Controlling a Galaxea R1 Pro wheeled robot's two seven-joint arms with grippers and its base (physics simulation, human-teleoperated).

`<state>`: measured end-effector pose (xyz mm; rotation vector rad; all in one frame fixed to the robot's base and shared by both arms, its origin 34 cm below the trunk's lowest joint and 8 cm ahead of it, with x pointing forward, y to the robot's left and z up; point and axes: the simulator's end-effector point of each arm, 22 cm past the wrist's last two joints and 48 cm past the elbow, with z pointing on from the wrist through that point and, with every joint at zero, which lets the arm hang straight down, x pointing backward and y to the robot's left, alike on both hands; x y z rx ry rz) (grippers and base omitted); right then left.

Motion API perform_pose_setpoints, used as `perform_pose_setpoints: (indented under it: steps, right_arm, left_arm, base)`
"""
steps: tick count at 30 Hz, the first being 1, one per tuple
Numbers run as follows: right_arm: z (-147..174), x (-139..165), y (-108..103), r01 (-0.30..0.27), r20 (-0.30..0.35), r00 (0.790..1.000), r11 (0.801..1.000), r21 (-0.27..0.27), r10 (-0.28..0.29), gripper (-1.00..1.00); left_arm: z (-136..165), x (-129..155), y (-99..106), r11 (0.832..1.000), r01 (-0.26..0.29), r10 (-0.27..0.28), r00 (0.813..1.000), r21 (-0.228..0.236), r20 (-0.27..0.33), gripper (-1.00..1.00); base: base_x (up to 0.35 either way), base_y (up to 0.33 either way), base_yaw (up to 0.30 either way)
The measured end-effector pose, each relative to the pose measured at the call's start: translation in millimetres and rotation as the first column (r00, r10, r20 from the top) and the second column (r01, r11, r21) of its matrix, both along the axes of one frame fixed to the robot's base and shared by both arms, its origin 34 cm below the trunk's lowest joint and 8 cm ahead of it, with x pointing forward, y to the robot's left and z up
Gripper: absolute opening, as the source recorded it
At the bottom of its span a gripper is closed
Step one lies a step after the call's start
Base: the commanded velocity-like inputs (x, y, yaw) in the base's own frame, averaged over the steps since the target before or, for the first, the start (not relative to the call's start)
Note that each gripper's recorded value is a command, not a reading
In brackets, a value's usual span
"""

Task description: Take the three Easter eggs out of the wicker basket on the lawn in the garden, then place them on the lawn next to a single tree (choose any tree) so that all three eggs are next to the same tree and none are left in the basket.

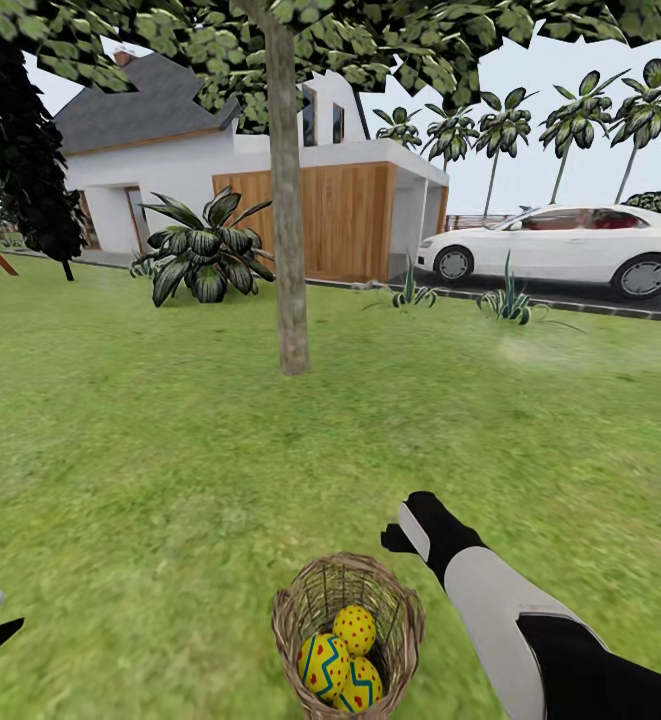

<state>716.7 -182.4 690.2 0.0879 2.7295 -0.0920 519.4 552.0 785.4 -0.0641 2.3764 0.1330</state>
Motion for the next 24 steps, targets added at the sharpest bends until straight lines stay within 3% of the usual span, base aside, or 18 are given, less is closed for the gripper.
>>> perform_pose_setpoints:
  steps: [24]
  right_arm:
    - [-44, -3, -10, 0.018, 0.004, 1.000, 1.000, -0.008, -0.018, 1.00]
  left_arm:
    - [-45, -5, -1, 1.000, 0.005, -0.005, 1.000, -0.004, -0.003, 1.00]
  base:
    - [0.000, 0.000, 0.000]
